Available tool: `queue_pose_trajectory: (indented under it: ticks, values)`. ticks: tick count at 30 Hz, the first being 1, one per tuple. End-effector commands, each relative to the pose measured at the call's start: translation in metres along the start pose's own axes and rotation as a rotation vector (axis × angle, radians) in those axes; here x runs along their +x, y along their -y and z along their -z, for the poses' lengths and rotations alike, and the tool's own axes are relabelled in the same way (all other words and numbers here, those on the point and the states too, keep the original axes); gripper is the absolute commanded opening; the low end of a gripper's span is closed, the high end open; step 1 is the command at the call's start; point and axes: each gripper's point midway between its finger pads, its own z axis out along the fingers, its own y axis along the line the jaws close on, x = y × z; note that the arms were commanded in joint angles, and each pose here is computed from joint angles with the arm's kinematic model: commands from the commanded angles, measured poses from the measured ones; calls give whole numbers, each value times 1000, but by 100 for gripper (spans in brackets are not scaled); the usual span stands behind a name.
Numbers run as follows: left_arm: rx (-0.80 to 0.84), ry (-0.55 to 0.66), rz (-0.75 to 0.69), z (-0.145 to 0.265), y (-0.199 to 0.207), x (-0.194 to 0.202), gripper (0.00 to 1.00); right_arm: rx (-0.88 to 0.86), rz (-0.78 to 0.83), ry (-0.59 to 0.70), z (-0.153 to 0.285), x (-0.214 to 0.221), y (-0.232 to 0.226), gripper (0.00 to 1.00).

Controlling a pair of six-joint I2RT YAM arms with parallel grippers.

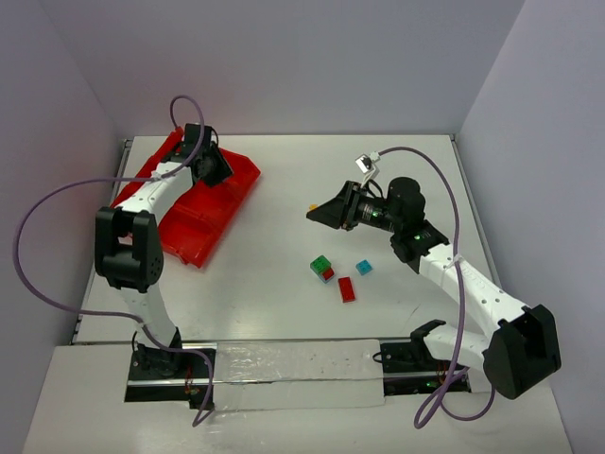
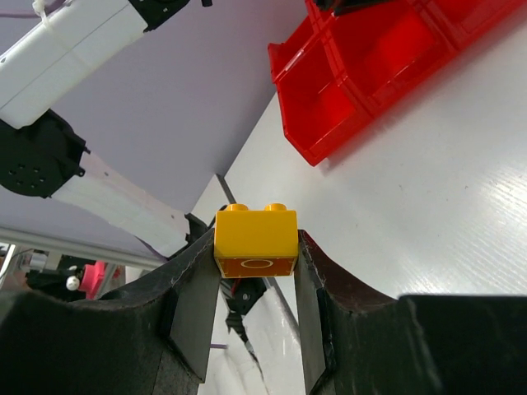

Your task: Sort the legos into containers by color

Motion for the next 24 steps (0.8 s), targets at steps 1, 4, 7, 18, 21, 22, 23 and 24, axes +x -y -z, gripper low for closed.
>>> queue_pose_trajectory:
  ticks: [1, 4, 7, 18, 21, 22, 23, 24]
  values:
    - [-30, 72, -43, 4, 6, -24, 0, -39, 63, 52, 0, -24, -19, 0]
    - [-37, 66, -49, -5, 7, -27, 0, -43, 59, 52, -1, -24, -19, 0]
    - [-26, 63, -57, -11, 11, -28, 0, -43, 52, 54, -1, -23, -19, 0]
    - [-2, 56, -85, -30, 22, -31, 4, -51, 33, 44, -2, -19, -17, 0]
    - [-9, 71, -84, -31, 25, -38, 22, -50, 36, 42, -1, -19, -18, 0]
    - [-11, 75, -83, -32, 26, -40, 32, -49, 37, 42, -1, -20, -19, 0]
    - [-14, 77, -81, -33, 26, -42, 44, -49, 41, 44, -1, -20, -19, 0]
    - [-13, 72, -85, -35, 26, -41, 53, -48, 42, 43, 0, -20, -19, 0]
